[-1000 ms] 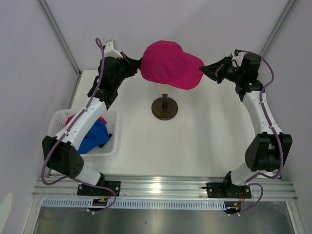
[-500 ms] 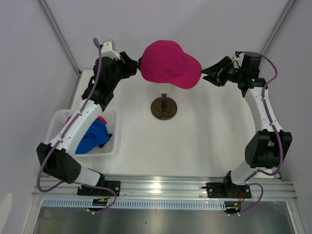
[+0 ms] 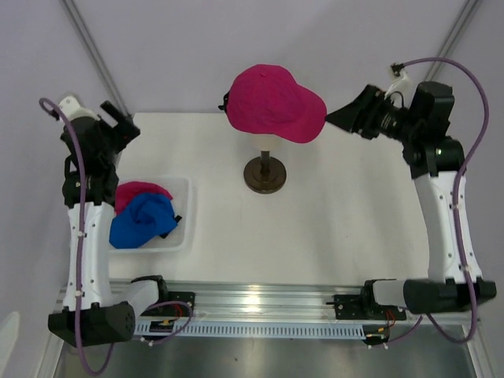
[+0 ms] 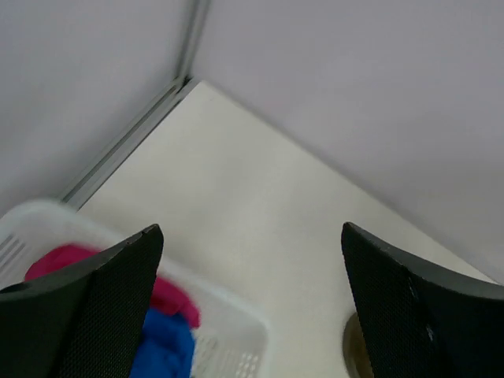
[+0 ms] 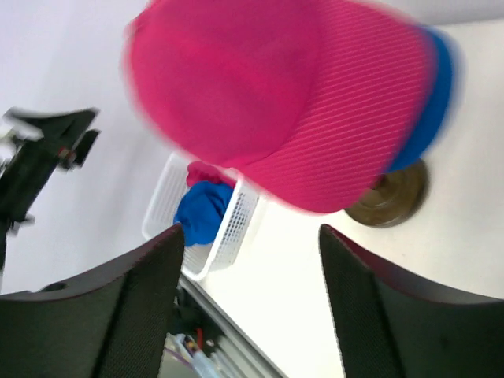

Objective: Stack the hats

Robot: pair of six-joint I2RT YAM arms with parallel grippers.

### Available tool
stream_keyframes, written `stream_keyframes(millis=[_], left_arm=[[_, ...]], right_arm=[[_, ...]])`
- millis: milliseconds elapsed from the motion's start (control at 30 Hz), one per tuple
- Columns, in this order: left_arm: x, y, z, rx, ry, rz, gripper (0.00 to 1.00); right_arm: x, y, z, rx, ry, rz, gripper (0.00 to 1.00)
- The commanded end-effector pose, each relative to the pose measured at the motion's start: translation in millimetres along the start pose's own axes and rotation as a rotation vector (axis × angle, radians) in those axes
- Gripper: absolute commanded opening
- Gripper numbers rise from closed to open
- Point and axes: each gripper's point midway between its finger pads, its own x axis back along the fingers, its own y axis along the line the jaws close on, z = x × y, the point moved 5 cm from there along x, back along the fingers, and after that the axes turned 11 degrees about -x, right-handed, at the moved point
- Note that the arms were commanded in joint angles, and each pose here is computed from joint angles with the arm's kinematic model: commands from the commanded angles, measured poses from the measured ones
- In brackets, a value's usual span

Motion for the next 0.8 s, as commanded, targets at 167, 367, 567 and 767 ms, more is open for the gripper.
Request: stream_keyframes(millis=[167,367,567,767], left_arm=[[49.5,62.6,92.1,-0.026,0.323,-0.221,0.94],[54.5,72.1,156.2,-0.074,0.626,-0.254,0.85],[51.5,85.4,202.0,-0.193,0.765,-0.400,0.81],[47.4,88.2,234.3,-0.170,0.811,-0.454,0.75]], right_arm=[[-2.6,38.3,106.5,0.270,0.123,-0.156,0.75],[-28.2,43.0,148.0,0.340,0.198,-0.200,0.77],[-67.1,33.3,173.4,0.316,0.276,-0.220,0.76],[-79.8,39.8,181.2,0.334,0.247,-0.251,0.79]])
